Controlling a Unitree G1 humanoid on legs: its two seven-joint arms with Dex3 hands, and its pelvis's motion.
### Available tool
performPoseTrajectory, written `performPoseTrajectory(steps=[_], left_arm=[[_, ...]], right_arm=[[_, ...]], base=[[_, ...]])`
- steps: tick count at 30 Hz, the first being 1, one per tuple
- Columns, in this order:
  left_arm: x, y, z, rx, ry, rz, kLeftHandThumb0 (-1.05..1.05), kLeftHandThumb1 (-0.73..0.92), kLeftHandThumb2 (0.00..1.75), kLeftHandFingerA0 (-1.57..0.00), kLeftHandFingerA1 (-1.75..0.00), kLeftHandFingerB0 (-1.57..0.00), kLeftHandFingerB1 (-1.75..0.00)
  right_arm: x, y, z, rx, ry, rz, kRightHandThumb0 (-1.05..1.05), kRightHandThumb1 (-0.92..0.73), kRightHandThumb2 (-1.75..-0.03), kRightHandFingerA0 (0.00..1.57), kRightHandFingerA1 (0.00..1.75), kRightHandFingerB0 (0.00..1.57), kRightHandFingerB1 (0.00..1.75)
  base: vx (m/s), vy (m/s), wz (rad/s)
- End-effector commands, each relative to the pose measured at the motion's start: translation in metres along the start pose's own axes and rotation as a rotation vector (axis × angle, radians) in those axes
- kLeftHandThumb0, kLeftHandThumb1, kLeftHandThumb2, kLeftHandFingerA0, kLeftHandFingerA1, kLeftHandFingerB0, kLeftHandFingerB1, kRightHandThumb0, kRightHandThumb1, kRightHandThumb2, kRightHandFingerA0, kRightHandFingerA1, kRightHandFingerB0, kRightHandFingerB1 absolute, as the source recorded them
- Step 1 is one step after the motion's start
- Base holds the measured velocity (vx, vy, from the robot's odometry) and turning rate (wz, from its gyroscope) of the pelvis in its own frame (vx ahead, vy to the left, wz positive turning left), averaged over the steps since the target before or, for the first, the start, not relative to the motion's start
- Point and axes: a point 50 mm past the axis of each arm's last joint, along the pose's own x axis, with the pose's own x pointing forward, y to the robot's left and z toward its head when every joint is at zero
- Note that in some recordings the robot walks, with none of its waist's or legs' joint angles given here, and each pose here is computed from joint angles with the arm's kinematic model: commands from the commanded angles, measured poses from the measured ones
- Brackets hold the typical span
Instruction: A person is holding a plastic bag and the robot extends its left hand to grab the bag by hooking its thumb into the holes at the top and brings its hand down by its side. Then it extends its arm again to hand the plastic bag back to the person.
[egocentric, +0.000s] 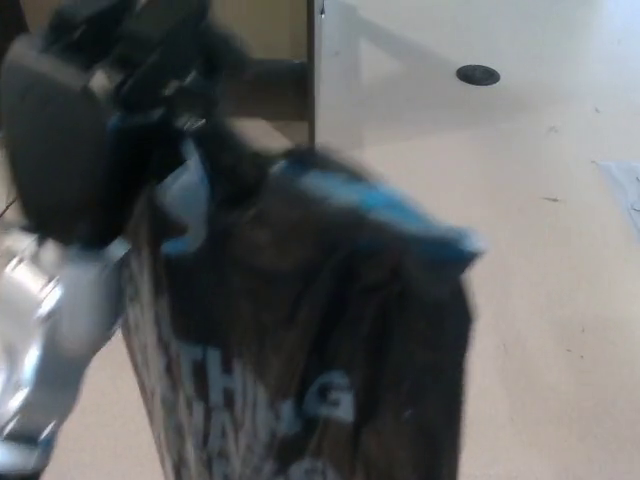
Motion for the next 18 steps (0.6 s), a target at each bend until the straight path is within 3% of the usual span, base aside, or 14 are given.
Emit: performPoseTrajectory(steps=[1, 3, 4, 5, 6, 7, 9, 10, 11, 13, 16, 18], left_arm=[[-0.026, 0.023, -0.001, -0.054, 0.000, 0.041, -0.06, 0.49, 1.08, -1.18, -1.55, -0.90, -1.16], [-0.044, 0.030, -0.001, -0.069, 0.025, 0.037, -0.05, 0.50, 1.06, -1.18, -1.54, -0.89, -1.14], [-0.053, 0.033, -0.002, -0.074, 0.048, 0.029, -0.03, 0.53, 1.09, -1.02, -1.71, -0.80, -1.25], [-0.056, 0.034, -0.002, -0.075, 0.057, 0.025, -0.03, 0.53, 1.09, -1.02, -1.71, -0.80, -1.25], [-0.062, 0.035, -0.002, -0.074, 0.070, 0.020, -0.02, 0.53, 1.12, -1.27, -1.36, -0.87, -1.08], [-0.075, 0.038, -0.002, -0.060, 0.095, 0.003, -0.01, 0.53, 1.13, -1.28, -1.36, -0.89, -1.09], [-0.084, 0.039, -0.002, -0.060, 0.115, -0.009, -0.01, 0.53, 1.12, -1.29, -1.37, -0.90, -1.08], [-0.092, 0.040, -0.001, -0.075, 0.128, -0.034, -0.01, 0.48, 1.16, -1.02, -1.70, -0.84, -1.23], [-0.104, 0.042, 0.000, -0.087, 0.153, -0.061, -0.02, 0.43, 1.20, -0.96, -1.68, -0.83, -1.25], [-0.125, 0.044, 0.004, -0.086, 0.192, -0.095, -0.01, 0.41, 1.23, -0.98, -1.68, -0.84, -1.26], [-0.163, 0.050, 0.015, -0.073, 0.279, -0.174, 0.01, 0.49, 1.16, -1.02, -1.70, -0.83, -1.26], [-0.181, 0.053, 0.019, -0.086, 0.331, -0.221, 0.01, 0.51, 1.18, -0.95, -1.68, -0.82, -1.29]], right_arm=[[-0.002, -0.002, -0.004, -0.011, 0.017, 0.000, -0.37, -0.73, -0.61, 0.70, 0.47, 0.55, 0.40], [-0.003, -0.002, -0.006, -0.014, 0.022, 0.003, -0.38, -0.73, -0.60, 0.71, 0.49, 0.55, 0.40], [-0.003, -0.001, -0.006, -0.017, 0.022, 0.003, -0.43, -0.61, -0.84, 0.66, 0.61, 0.51, 0.53], [-0.002, -0.001, -0.006, -0.018, 0.022, 0.002, -0.43, -0.61, -0.84, 0.66, 0.61, 0.51, 0.53], [-0.002, -0.002, -0.006, -0.021, 0.020, 0.002, -0.43, -0.61, -0.84, 0.66, 0.60, 0.51, 0.53], [-0.002, -0.003, -0.004, -0.023, 0.013, 0.000, -0.38, -0.72, -0.60, 0.72, 0.48, 0.56, 0.40], [0.000, -0.005, -0.002, -0.023, 0.013, -0.003, -0.39, -0.72, -0.60, 0.73, 0.48, 0.56, 0.40], [0.000, -0.005, -0.002, -0.023, 0.017, -0.002, -0.39, -0.73, -0.60, 0.72, 0.48, 0.55, 0.40], [0.000, -0.005, -0.002, -0.020, 0.018, -0.002, -0.38, -0.73, -0.60, 0.73, 0.48, 0.56, 0.40], [0.000, -0.004, -0.002, -0.021, 0.018, -0.001, -0.38, -0.72, -0.61, 0.73, 0.48, 0.56, 0.40], [0.000, 0.000, -0.003, -0.023, 0.014, 0.019, -0.37, -0.72, -0.60, 0.71, 0.49, 0.55, 0.40], [-0.001, 0.002, -0.004, -0.027, 0.015, 0.023, -0.36, -0.73, -0.60, 0.71, 0.49, 0.54, 0.40]], base=[[0.00, 0.000, 0.00], [0.00, 0.000, 0.00], [0.00, 0.000, 0.00], [0.00, 0.000, 0.00], [0.00, 0.000, 0.00], [0.00, 0.000, 0.00], [0.00, 0.000, 0.00], [0.00, 0.000, 0.00], [0.00, 0.000, 0.00], [0.00, 0.000, 0.00], [0.00, 0.000, 0.00], [0.00, 0.000, 0.00]])
